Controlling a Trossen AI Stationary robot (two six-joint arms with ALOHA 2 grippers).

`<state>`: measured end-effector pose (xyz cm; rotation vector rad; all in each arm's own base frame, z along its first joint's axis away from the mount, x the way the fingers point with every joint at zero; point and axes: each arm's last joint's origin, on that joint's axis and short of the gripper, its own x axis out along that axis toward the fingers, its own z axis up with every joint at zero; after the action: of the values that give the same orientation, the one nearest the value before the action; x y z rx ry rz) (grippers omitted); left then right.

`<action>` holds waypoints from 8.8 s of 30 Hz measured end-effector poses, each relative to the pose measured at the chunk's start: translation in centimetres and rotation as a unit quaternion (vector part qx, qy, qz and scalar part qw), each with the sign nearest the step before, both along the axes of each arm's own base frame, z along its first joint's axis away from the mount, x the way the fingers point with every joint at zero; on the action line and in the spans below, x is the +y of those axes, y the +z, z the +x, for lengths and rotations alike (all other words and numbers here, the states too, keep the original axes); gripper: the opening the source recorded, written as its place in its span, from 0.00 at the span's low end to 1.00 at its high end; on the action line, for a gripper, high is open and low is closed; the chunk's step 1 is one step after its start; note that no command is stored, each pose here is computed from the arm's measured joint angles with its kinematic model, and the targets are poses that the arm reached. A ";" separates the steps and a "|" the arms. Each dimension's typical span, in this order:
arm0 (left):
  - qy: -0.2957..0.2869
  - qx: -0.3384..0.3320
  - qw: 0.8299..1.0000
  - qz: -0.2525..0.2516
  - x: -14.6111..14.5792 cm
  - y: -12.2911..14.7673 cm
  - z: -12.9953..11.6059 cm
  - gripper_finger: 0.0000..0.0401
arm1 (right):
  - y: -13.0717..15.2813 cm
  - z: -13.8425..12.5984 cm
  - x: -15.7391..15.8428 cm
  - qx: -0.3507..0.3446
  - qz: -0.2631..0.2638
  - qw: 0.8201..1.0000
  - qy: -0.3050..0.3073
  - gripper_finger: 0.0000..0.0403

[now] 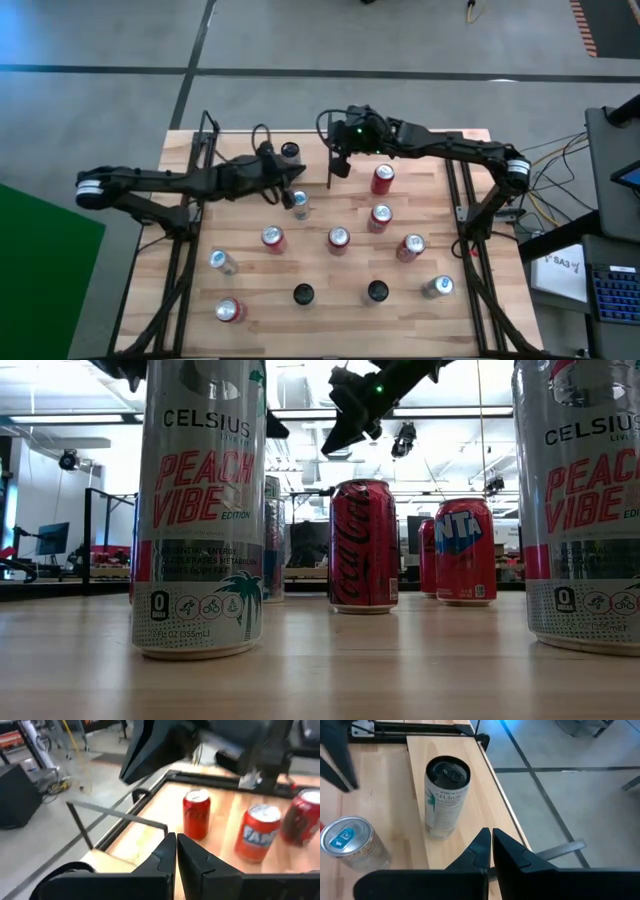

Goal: Place canned beverage on shelf
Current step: Put the top white pink soda can on the shelf

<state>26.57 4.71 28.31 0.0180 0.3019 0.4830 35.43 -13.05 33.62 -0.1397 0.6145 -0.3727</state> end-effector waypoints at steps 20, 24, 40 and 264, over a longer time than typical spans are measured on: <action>0.096 0.103 0.990 -0.023 3.9 -2.9 0.5 0.00 | 0.5 -0.3 0.1 -0.006 -0.004 1.000 0.001 0.02; 0.106 0.105 0.988 -0.029 4.4 -3.1 0.5 0.00 | 0.5 -0.3 0.1 -0.006 -0.003 1.000 0.000 0.02; 0.108 0.135 0.984 -0.030 4.5 -3.4 -0.1 0.00 | 0.5 -0.3 0.1 -0.006 -0.003 1.000 0.000 0.02; 0.181 0.108 0.977 0.015 12.3 -6.4 0.3 0.00 | 1.7 -7.1 2.5 -0.018 0.052 0.998 -0.020 0.02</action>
<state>26.90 17.02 21.94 0.0455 0.5157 0.8495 28.31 -10.54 35.30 -0.0216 0.6000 -0.3816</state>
